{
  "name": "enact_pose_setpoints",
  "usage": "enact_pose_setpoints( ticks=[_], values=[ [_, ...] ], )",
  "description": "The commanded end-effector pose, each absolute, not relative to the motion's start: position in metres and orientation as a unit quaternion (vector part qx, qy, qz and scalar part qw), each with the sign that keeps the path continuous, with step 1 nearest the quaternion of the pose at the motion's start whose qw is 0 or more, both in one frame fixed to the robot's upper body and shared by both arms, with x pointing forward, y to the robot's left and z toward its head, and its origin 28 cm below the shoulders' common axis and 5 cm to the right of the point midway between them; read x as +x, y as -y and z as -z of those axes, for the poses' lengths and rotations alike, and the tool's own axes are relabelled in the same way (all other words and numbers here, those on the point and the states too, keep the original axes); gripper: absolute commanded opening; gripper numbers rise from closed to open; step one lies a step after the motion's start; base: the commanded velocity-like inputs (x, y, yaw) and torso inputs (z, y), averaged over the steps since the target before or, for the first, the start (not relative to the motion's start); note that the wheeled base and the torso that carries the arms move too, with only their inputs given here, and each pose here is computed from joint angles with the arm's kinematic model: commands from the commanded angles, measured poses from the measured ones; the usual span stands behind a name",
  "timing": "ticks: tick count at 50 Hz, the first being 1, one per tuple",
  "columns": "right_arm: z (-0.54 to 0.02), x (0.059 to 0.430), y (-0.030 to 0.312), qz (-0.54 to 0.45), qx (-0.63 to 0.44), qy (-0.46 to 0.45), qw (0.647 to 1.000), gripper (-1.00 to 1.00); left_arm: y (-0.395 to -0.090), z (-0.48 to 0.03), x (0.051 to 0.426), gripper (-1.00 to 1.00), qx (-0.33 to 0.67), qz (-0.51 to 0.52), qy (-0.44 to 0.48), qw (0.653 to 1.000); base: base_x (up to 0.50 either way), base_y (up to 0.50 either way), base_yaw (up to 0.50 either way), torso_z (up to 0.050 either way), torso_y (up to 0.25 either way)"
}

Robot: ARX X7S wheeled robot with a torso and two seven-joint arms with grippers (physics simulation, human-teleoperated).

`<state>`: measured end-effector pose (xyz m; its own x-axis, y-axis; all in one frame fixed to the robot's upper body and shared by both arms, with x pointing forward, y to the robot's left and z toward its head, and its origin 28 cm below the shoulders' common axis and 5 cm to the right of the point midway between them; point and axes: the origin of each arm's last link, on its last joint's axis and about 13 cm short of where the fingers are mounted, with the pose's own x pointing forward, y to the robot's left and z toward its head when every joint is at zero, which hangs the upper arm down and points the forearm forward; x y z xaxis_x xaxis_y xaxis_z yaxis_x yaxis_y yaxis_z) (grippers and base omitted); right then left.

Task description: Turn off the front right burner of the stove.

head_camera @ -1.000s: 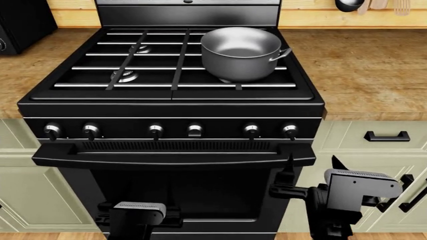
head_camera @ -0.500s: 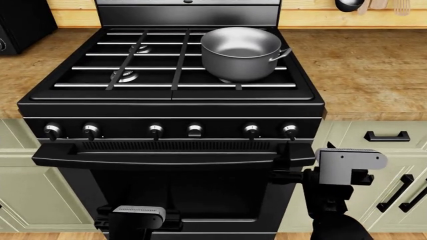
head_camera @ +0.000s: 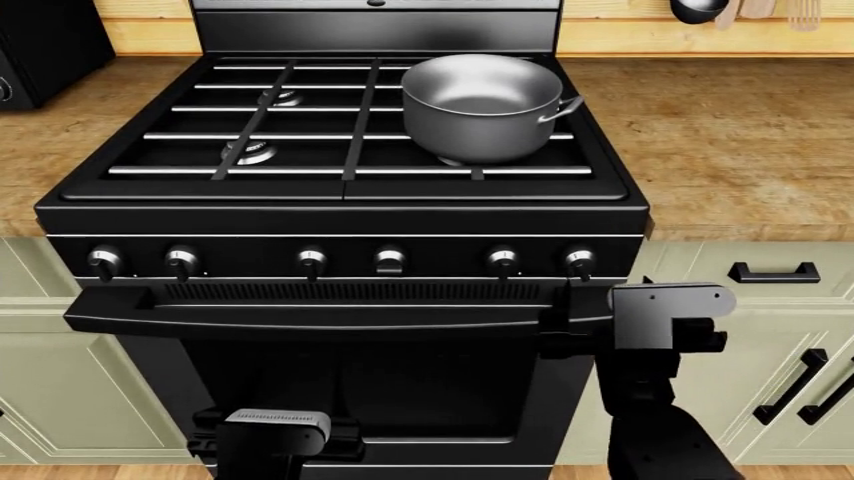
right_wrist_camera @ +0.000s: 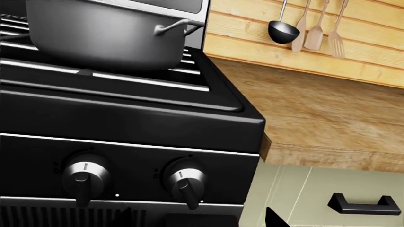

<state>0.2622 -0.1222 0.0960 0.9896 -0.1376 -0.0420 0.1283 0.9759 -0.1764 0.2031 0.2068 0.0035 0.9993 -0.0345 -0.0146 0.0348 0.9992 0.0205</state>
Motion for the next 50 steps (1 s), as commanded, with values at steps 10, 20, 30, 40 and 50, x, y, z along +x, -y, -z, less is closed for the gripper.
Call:
enact_pose_setpoints(
  ticks=[10, 20, 30, 40, 50],
  values=[
    [-0.08, 0.273, 0.126, 0.078, -0.143, -0.04, 0.986, 1.0, -0.207, -0.005, 0.205, 1.0, 0.009, 0.019, -0.008, 1.0, 0.0, 0.0, 0.0, 0.0, 0.0],
    [-0.074, 0.278, 0.127, 0.078, -0.184, -0.037, 0.979, 1.0, -0.207, -0.005, 0.205, 1.0, 0.007, 0.019, -0.009, 1.0, 0.0, 0.0, 0.0, 0.0, 0.0],
    [-0.072, 0.284, 0.125, 0.076, -0.199, -0.038, 0.976, 1.0, -0.207, -0.005, 0.204, 1.0, 0.006, 0.019, -0.009, 1.0, 0.0, 0.0, 0.0, 0.0, 0.0],
    [-0.069, 0.29, 0.122, 0.075, -0.193, -0.037, 0.978, 1.0, -0.208, -0.006, 0.205, 1.0, 0.006, 0.018, -0.009, 1.0, 0.0, 0.0, 0.0, 0.0, 0.0],
    [-0.063, 0.295, 0.117, 0.074, -0.188, -0.043, 0.978, 1.0, -0.209, -0.006, 0.205, 1.0, 0.005, 0.018, -0.009, 1.0, 0.0, 0.0, 0.0, 0.0, 0.0]
  ],
)
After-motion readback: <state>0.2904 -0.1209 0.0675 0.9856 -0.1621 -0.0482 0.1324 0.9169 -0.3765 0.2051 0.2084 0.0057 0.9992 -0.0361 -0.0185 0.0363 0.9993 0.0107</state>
